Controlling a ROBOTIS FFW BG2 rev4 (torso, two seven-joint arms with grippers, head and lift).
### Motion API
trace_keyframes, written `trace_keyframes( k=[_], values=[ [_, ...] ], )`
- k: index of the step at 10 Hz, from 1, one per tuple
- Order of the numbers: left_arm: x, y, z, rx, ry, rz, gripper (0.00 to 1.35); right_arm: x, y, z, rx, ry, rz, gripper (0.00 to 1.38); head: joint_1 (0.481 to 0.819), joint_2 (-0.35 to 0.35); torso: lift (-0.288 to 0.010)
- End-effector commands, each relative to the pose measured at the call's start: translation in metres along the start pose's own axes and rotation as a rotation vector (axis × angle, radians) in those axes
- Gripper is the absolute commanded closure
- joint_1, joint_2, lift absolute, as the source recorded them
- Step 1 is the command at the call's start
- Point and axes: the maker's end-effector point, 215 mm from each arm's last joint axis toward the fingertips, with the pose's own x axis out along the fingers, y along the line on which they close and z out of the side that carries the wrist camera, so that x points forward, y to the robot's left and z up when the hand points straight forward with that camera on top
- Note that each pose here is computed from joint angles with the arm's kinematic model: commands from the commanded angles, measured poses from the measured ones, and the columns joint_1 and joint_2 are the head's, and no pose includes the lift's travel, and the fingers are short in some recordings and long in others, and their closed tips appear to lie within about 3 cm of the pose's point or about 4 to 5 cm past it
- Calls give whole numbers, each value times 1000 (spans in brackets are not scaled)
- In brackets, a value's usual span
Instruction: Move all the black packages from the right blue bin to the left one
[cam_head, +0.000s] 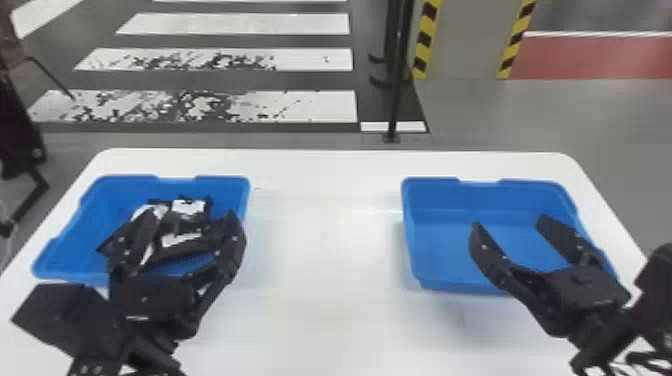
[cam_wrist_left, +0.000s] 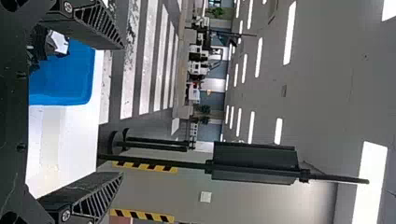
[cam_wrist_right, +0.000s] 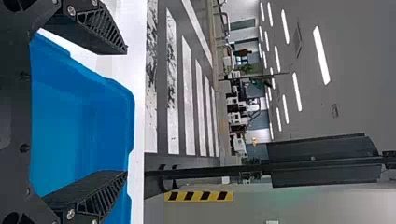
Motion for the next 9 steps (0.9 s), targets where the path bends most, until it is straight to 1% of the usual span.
trace_keyframes(
  k=[1,2,9],
  values=[
    [1,1,1,-2,-3,1,99,-1,0,4,0,-10,-5,122,695,10,-179],
    [1,1,1,-6,-3,1,99,-1,0,8,-2,-25,-6,122,695,10,-179],
    [2,-11,-1,-19,6,-29,101,2,9,9,-1,-32,17,125,695,4,-179]
  ],
)
